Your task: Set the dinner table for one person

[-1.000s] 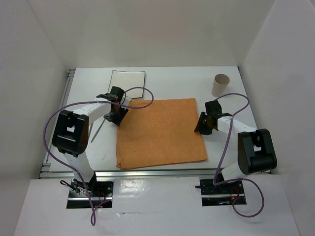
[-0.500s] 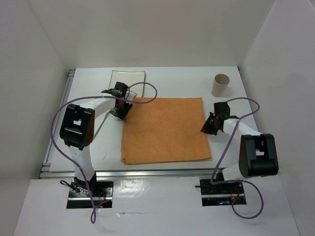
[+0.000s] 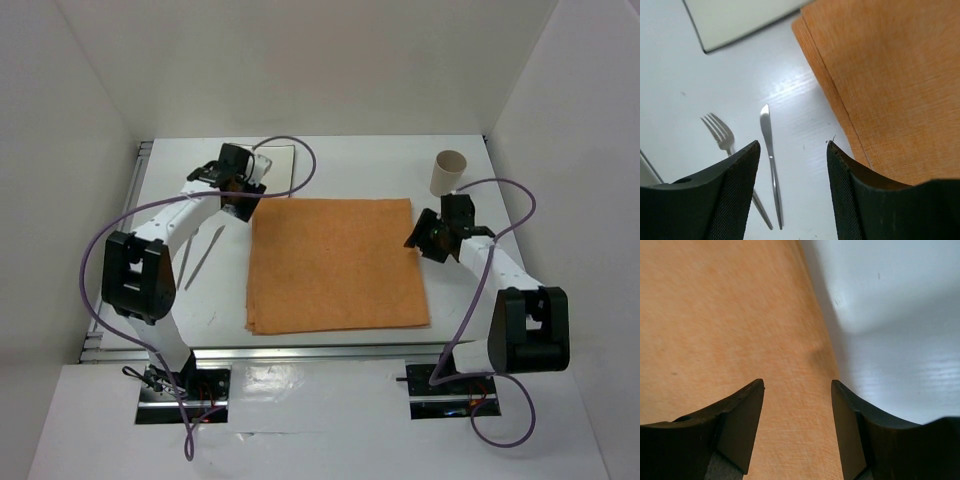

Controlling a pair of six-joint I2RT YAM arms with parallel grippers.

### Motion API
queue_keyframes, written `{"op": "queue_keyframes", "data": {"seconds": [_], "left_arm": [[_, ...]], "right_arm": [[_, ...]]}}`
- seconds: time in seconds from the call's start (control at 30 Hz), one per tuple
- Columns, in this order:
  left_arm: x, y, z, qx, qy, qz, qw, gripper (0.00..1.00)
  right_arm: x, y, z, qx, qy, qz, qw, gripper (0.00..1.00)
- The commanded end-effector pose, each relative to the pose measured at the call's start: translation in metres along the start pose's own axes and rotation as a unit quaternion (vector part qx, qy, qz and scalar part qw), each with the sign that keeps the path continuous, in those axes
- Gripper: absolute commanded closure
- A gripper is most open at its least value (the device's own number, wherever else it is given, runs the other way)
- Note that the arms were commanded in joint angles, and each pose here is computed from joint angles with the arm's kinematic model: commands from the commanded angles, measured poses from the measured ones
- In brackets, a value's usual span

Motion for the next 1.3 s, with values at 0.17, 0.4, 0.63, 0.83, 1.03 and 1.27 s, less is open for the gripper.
{"op": "queue_keyframes", "data": {"seconds": [0.17,0.4,0.63,0.83,1.03,1.27], "left_arm": [[-0.013,-0.058,-0.020,0.057,-0.017,0.076,0.995,0.35],[-0.039,-0.041,0.003,0.052,-0.039,-0.019,0.998,0.36],[-0.097,0.048,0.016,0.076,-0.136,-0.235,0.959,0.38],[-0.087,0.102,0.064,0.175,-0.093,-0.359,0.912,0.27],[-0.065,0.117,0.105,0.244,-0.038,-0.375,0.894,0.21],[-0.047,0.115,0.124,0.259,-0.020,-0.363,0.895,0.19]], "right_arm": [[-0.044,0.025,-0.014,-0.020,-0.050,-0.057,0.997,0.54],[-0.028,0.064,0.016,-0.110,0.002,-0.077,0.991,0.89],[-0.023,0.114,0.030,-0.169,0.026,-0.121,0.978,0.89],[-0.013,0.134,0.040,-0.179,0.036,-0.139,0.973,0.89],[0.000,0.148,0.050,-0.181,0.058,-0.156,0.969,0.89],[0.010,0.161,0.057,-0.157,0.067,-0.178,0.969,0.89]]}}
Point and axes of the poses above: each gripper's point midway between its finger pads, its own z axis out along the fingers, its own y axis along the line the jaws close on, x = y × z, the point moved 5 cm from there along -z, back along the fingers, and after that the axes turned 8 degrees about -z, right-handed, at the moved point
